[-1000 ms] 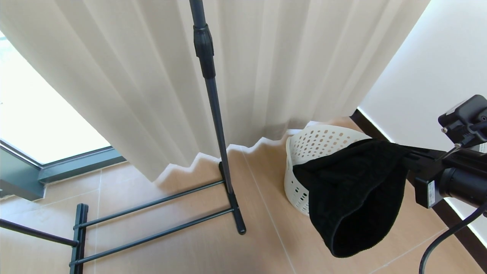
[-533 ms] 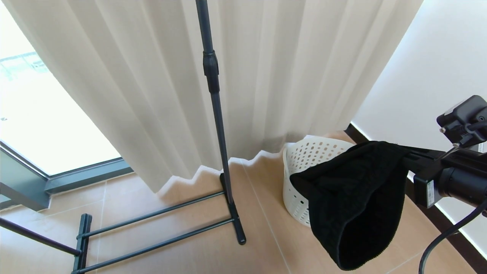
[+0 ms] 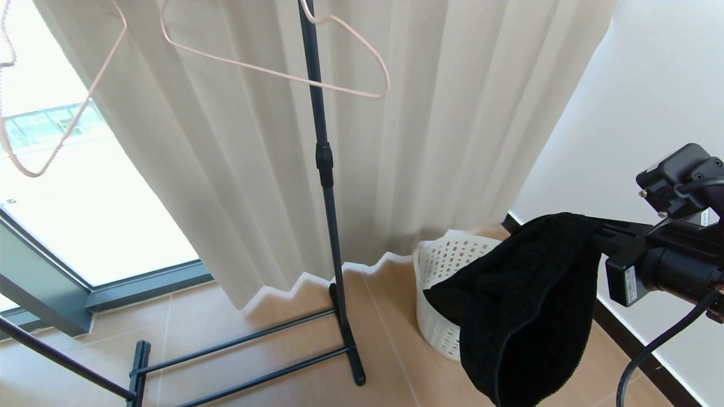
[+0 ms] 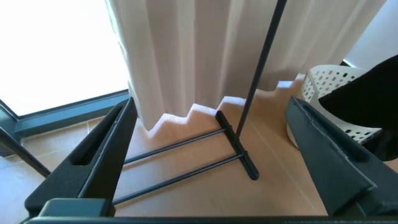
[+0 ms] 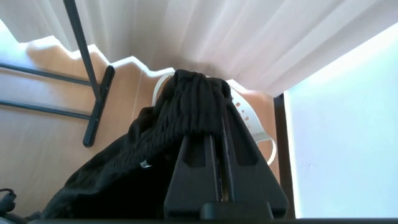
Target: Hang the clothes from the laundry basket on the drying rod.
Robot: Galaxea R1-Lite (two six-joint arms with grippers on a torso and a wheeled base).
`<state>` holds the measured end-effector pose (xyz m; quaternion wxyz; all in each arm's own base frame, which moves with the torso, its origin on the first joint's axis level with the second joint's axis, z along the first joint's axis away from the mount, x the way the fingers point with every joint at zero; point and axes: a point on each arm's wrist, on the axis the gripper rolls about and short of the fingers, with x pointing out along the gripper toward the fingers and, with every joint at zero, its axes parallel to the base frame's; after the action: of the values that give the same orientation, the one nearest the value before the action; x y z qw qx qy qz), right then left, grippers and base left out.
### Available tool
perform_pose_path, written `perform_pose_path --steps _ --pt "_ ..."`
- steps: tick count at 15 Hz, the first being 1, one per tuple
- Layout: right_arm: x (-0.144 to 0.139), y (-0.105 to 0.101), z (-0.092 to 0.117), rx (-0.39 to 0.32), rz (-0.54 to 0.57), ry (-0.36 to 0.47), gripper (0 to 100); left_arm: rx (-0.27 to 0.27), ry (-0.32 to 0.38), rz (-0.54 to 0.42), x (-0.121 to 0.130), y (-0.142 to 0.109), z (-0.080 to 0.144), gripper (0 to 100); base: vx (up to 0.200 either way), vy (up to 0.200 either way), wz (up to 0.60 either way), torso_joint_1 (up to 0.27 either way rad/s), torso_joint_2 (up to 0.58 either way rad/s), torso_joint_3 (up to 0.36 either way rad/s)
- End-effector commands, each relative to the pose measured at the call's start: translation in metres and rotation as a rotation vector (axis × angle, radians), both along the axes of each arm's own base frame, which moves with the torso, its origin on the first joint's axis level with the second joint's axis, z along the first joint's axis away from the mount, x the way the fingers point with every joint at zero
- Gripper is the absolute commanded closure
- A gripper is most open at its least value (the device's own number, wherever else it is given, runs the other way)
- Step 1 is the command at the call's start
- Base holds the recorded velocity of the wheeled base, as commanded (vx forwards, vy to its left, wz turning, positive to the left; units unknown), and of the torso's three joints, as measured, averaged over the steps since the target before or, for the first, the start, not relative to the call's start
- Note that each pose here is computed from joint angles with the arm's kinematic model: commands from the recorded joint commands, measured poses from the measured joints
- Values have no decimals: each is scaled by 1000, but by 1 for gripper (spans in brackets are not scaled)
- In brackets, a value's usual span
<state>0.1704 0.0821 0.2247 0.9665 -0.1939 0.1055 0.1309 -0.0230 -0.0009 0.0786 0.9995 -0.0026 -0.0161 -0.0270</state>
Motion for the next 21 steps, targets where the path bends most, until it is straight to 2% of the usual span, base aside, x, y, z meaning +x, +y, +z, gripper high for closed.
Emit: perform_pose_path --steps 1,11,21 --pt "0 0 -1 -1 0 2 100 0 0 0 0 0 0 0 0 0 0 110 -466 -154" --pt "0 0 -2 -4 0 6 100 0 0 0 0 0 0 0 0 0 0 169 -502 -136" --pt "0 0 -4 -6 6 15 100 0 -1 0 0 0 0 0 0 0 0 232 -569 -248"
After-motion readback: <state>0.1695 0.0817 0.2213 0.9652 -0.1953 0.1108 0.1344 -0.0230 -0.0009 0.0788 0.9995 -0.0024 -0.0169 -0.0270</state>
